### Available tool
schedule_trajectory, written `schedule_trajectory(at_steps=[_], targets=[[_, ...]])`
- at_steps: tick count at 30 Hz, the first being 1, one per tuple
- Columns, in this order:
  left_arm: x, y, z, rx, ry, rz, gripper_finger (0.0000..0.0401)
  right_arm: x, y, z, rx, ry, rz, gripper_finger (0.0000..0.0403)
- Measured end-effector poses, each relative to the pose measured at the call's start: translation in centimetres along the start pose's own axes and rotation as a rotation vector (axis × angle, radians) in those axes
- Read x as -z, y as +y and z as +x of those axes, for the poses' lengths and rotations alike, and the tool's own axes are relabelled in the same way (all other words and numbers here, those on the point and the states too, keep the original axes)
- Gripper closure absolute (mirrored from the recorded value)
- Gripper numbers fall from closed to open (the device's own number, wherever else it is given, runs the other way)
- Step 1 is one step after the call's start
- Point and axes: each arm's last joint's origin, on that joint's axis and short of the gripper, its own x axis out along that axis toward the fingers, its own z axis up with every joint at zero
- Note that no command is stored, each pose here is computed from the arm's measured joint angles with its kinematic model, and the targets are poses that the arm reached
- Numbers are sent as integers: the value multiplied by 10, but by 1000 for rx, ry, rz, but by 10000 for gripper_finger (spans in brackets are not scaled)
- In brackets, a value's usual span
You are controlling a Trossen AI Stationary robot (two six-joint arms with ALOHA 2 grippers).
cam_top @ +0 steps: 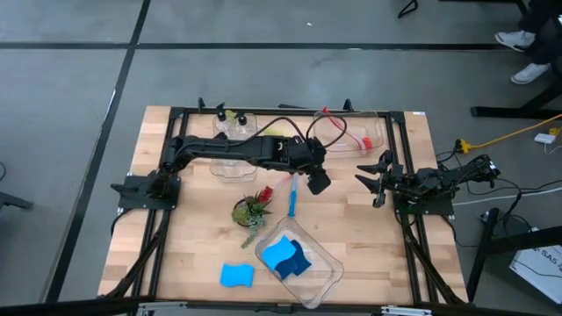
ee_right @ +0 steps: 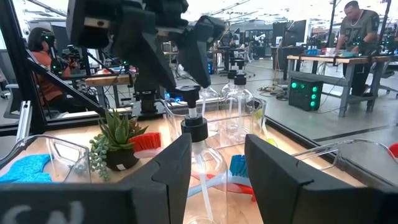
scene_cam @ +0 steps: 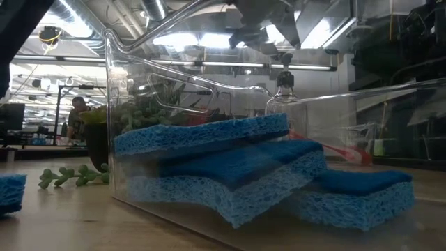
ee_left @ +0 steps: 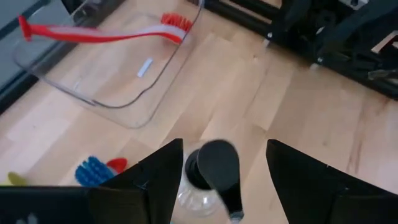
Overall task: Pick & Place Kitchen Sink Supplies
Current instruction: Put the transparent soap dispenser into the top left transparent bin
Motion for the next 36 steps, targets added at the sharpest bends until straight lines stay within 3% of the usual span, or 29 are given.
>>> schedule_trajectory(at_steps=[17,20,28,36], targets=[[8,0,19,-23,35,53,184,0,0,0,1,0,3,254],[8,1,20,-23,36,53,209,0,0,0,0,0,-1,254],[7,1,20,-24,36,71,321,0,0,0,0,0,3,254],[7,1,20,-23,37,87,321,0,0,0,0,0,0,254]])
